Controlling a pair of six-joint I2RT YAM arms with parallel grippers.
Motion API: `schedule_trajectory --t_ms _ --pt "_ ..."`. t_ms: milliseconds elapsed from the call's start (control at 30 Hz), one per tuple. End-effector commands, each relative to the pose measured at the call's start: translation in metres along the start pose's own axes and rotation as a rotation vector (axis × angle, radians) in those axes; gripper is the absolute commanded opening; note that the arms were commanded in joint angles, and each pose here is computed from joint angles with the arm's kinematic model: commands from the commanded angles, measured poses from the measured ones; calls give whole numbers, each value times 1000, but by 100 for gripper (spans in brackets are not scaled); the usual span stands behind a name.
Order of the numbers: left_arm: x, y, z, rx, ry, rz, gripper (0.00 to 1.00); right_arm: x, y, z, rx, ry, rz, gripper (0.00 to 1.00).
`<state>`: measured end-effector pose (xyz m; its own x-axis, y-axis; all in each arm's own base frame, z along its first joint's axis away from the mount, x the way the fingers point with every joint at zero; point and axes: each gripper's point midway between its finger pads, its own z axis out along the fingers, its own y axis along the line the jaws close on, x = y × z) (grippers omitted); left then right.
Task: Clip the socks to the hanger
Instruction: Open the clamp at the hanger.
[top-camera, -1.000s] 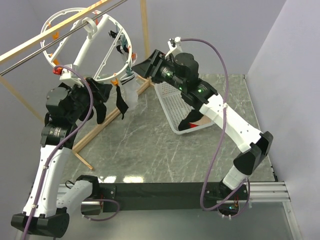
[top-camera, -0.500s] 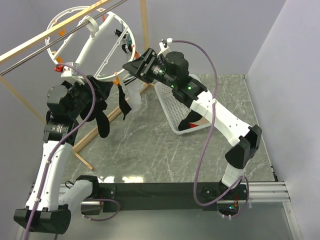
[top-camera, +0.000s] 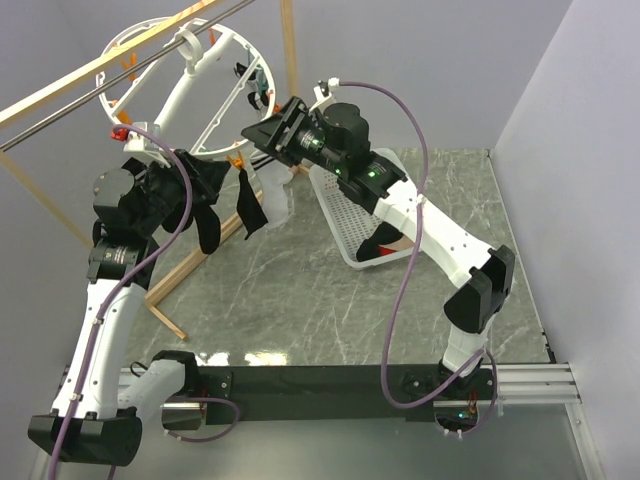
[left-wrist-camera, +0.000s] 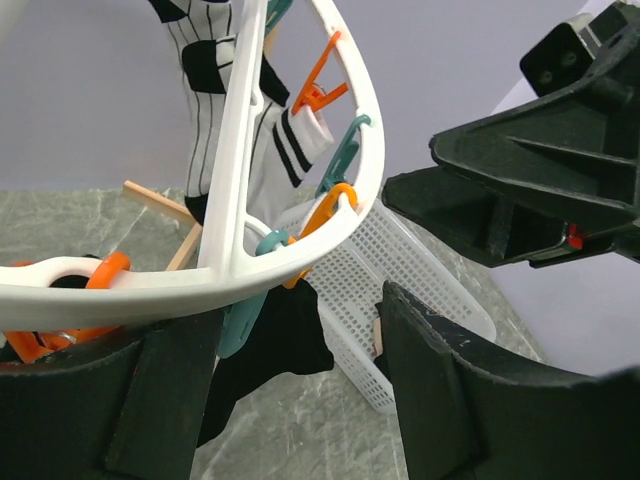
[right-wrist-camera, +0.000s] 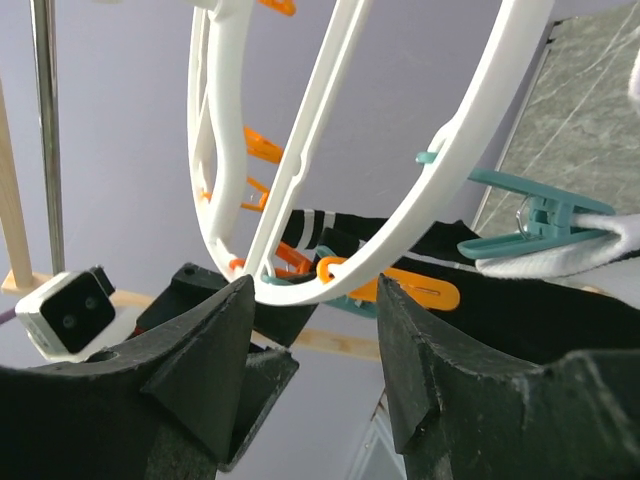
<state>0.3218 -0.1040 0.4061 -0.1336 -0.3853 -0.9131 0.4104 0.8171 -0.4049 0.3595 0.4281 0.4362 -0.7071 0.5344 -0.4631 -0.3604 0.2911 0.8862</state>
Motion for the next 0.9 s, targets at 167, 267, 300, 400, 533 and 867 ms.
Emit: schedule_trajectory --t_ms 167,267,300,400,533,867 --pt "-15 -13 -1 61 -52 9 69 -8 17 13 -52 -39 13 59" --pt "-13 -12 0 56 -49 5 68 -4 13 15 -31 -24 11 58" --pt "-13 -12 0 56 -48 5 68 -4 11 14 -28 -24 13 58" --pt "-15 -12 0 58 -54 7 68 -3 8 15 -28 -30 22 58" --pt "-13 -12 2 62 -45 8 68 -4 10 21 -37 -30 36 59" --pt "-15 -19 -1 93 -46 26 68 -6 10 34 -51 -35 78 48"
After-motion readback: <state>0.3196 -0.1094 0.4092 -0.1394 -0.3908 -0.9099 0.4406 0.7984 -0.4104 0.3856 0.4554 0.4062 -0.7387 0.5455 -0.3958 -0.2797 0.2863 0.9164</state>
